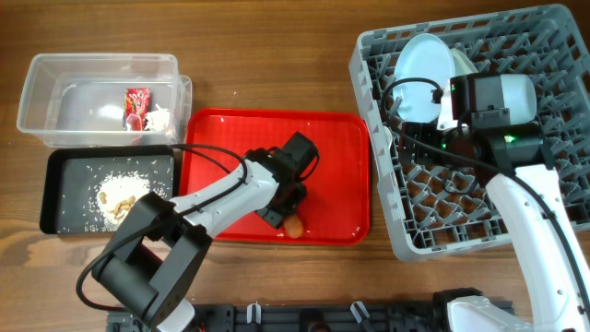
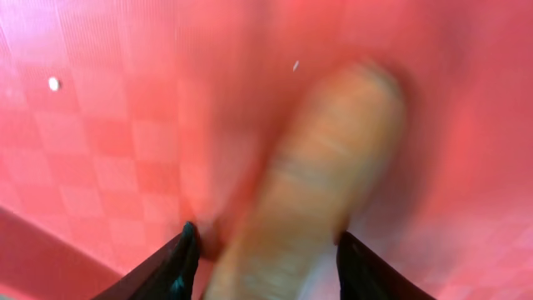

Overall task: Sort waste into correct bins and load items into the dishwasher rack
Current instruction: 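Grasp the carrot with the left gripper and drop it on the black tray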

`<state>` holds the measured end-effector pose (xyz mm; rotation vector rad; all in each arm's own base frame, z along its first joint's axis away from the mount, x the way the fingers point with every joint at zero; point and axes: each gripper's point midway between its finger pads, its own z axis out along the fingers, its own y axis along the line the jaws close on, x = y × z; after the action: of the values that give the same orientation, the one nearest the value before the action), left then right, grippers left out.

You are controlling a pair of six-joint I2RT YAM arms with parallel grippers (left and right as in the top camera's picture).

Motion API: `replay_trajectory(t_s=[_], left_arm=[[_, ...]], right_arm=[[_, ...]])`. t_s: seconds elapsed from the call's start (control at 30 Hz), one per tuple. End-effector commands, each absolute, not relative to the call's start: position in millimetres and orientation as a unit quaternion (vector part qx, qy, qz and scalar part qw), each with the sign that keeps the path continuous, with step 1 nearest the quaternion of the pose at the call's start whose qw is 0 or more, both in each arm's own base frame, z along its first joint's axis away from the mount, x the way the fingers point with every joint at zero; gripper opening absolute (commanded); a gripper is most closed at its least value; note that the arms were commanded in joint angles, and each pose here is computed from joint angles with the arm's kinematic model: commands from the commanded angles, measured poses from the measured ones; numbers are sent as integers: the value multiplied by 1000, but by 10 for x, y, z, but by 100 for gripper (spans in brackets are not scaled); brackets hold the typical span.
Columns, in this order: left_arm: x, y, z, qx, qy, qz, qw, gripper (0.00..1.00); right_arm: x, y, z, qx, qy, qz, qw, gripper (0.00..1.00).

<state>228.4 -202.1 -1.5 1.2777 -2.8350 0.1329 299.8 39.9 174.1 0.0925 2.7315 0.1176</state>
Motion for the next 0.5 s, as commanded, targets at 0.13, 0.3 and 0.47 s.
replay_trajectory(t_s=[0.13, 0.3, 0.47], left_arm=[[2446, -1614, -167, 380, -923, -21, -52, 38], [2476, -1566, -170, 371, -927, -18, -45, 10], [2599, -1495, 49, 326, -943, 1, -66, 4]], right_arm=[[3004, 365, 1790, 30, 977, 34, 209, 100], [3003, 365, 1790, 31, 977, 35, 209, 100], [3002, 365, 1789, 31, 977, 35, 209, 100]])
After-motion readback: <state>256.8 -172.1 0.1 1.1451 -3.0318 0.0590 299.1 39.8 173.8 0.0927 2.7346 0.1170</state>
